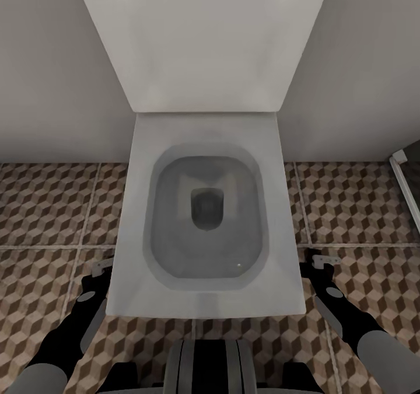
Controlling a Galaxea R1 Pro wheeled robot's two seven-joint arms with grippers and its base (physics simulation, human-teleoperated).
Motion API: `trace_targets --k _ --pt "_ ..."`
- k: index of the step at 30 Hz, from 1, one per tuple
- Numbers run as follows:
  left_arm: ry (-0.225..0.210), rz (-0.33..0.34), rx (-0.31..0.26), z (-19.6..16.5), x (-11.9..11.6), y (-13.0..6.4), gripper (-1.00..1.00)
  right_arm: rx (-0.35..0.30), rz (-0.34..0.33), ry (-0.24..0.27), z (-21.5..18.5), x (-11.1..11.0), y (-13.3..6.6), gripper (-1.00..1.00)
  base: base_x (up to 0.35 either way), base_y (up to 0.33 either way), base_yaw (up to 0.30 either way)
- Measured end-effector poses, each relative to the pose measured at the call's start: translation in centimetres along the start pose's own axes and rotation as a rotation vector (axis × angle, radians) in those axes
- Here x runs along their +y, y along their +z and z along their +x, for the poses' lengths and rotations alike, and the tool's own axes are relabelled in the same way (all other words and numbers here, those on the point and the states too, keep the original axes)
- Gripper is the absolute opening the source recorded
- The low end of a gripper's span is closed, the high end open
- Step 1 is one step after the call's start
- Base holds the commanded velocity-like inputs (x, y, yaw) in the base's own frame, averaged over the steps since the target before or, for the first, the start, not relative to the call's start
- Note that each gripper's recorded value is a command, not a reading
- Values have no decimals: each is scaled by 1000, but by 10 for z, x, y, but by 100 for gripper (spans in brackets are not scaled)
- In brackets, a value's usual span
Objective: Take the four mousetraps from the cabinet in the bathroom and place them on the bathroom floor. Make sure all four end up on the same floor surface, and ensure that at least two of them are either under or directly next to the same bathroom sink.
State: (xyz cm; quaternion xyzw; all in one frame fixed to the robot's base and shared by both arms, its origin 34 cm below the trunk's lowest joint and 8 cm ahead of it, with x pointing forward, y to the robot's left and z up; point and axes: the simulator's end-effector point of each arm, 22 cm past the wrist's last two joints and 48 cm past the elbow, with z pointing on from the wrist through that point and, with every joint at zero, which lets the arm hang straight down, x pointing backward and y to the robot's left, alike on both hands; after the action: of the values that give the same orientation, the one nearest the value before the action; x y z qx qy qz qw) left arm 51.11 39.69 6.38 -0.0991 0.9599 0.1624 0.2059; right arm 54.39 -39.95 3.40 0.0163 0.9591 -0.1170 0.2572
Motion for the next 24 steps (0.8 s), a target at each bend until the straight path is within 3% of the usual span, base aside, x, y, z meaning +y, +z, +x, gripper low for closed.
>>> trace_targets --k 24 --pt "14 -20 22 12 10 2 -100 0 0 1 0 0 0 -100 0 0 0"
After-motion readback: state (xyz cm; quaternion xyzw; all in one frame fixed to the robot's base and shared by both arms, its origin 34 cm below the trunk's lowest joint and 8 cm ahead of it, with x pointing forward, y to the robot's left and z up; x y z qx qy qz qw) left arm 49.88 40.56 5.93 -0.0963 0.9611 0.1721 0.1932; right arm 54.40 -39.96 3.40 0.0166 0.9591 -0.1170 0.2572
